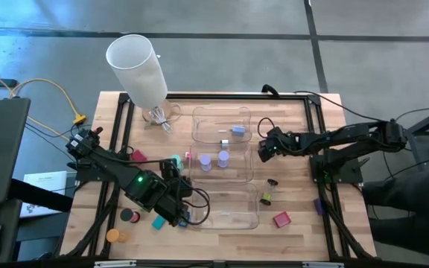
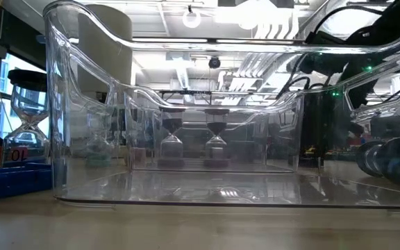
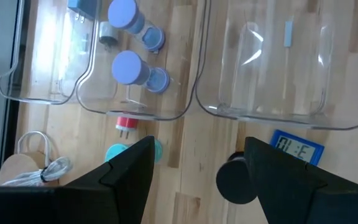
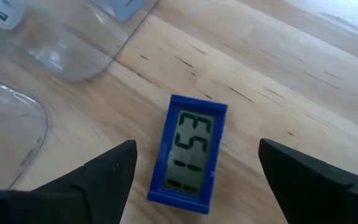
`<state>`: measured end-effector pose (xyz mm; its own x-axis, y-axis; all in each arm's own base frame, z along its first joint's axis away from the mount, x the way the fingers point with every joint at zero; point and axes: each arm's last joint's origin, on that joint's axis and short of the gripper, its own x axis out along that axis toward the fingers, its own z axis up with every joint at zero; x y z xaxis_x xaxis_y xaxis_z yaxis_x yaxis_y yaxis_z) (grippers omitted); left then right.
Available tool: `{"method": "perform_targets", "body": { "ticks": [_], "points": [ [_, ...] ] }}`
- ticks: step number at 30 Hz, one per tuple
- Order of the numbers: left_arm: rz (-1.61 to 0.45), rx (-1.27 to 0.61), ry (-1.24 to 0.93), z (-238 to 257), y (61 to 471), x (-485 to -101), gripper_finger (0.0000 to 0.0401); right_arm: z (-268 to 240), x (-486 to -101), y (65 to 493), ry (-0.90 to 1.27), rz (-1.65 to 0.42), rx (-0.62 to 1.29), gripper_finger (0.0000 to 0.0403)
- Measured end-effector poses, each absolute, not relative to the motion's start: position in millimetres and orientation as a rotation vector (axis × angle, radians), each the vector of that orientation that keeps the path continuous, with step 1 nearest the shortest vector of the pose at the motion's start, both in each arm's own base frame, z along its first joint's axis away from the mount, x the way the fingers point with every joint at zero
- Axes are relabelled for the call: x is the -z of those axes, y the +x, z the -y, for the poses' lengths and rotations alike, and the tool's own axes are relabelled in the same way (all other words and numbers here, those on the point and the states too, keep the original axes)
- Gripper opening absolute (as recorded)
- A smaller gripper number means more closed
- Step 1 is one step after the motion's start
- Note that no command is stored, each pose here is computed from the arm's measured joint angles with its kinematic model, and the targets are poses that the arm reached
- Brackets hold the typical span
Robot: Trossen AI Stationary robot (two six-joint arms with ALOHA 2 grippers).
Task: Pick & Place Office items
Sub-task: Put the top right dark blue digital clock into the bottom transparent bin
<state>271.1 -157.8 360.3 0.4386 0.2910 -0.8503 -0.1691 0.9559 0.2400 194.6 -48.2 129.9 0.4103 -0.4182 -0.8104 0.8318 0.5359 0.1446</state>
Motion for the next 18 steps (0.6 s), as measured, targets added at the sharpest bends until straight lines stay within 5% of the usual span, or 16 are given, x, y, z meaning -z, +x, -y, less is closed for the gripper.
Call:
{"method": "perform_targets", "body": {
  "ticks": [18],
  "points": [
    [-1.059, -0.277, 0.112, 159, 273, -361, 0.0239, 36, -101, 202, 0.449, -0.817, 0.843, 0.0326]
  ]
}}
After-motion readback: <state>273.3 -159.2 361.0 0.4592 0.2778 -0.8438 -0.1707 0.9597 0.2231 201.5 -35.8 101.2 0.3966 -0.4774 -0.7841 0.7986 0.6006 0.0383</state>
